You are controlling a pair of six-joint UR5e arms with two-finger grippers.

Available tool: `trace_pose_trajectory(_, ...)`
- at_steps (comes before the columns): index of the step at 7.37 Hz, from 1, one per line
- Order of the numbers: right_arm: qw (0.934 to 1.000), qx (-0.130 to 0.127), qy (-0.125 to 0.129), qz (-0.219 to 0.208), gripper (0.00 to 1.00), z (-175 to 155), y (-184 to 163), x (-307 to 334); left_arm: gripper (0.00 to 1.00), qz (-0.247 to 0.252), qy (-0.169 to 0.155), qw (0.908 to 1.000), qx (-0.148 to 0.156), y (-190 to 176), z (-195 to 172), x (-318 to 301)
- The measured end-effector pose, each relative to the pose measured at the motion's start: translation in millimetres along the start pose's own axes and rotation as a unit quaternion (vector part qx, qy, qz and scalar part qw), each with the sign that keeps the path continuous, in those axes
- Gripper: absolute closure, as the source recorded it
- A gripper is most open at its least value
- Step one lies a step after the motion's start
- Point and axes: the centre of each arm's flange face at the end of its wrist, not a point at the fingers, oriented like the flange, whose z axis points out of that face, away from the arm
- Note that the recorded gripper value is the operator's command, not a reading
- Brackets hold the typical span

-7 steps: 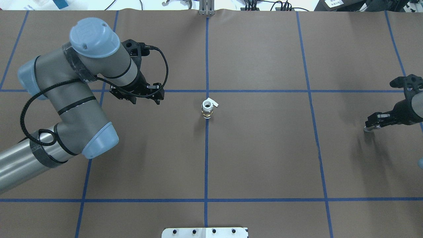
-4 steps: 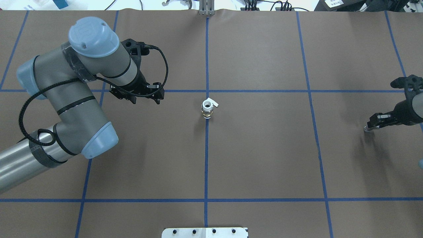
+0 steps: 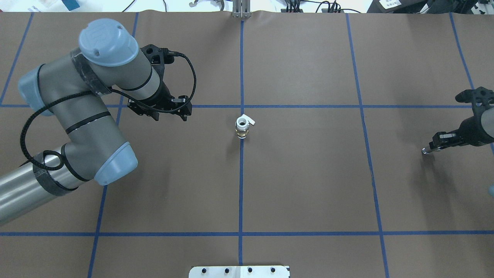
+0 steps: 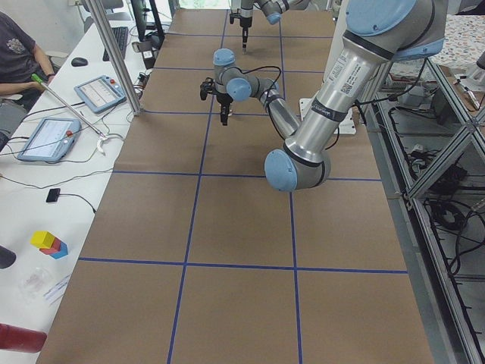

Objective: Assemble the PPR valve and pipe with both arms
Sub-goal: 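Lift the elbow with the right gripper and carry it above the valve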

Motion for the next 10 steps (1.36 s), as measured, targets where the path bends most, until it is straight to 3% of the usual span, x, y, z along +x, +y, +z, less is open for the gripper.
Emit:
trace_pose_trajectory(2, 0.9999, -0.003, -0.003, 0.013, 1.00, -29, -34, -54, 0.19, 0.003, 0.004, 1.0000, 0.003, 1, -6, -1)
trace_pose_trajectory(5, 0.9974, -0.002, 0.009, 0.072, 1.00, -100, -110, -239, 0.19, 0.028, -0.004, 0.9996, 0.007, 12, -14, -47)
trace_pose_trajectory(7, 0.9930, 0.011, -0.006, 0.117, 1.00, -106, -111, -372, 0.19, 0.058, -0.014, 0.9982, 0.000, 13, -20, -97)
trace_pose_trajectory(10, 0.9871, 0.014, -0.011, 0.159, 1.00, -84, -114, -542, 0.17, 0.084, -0.011, 0.9962, -0.022, 7, -24, -165)
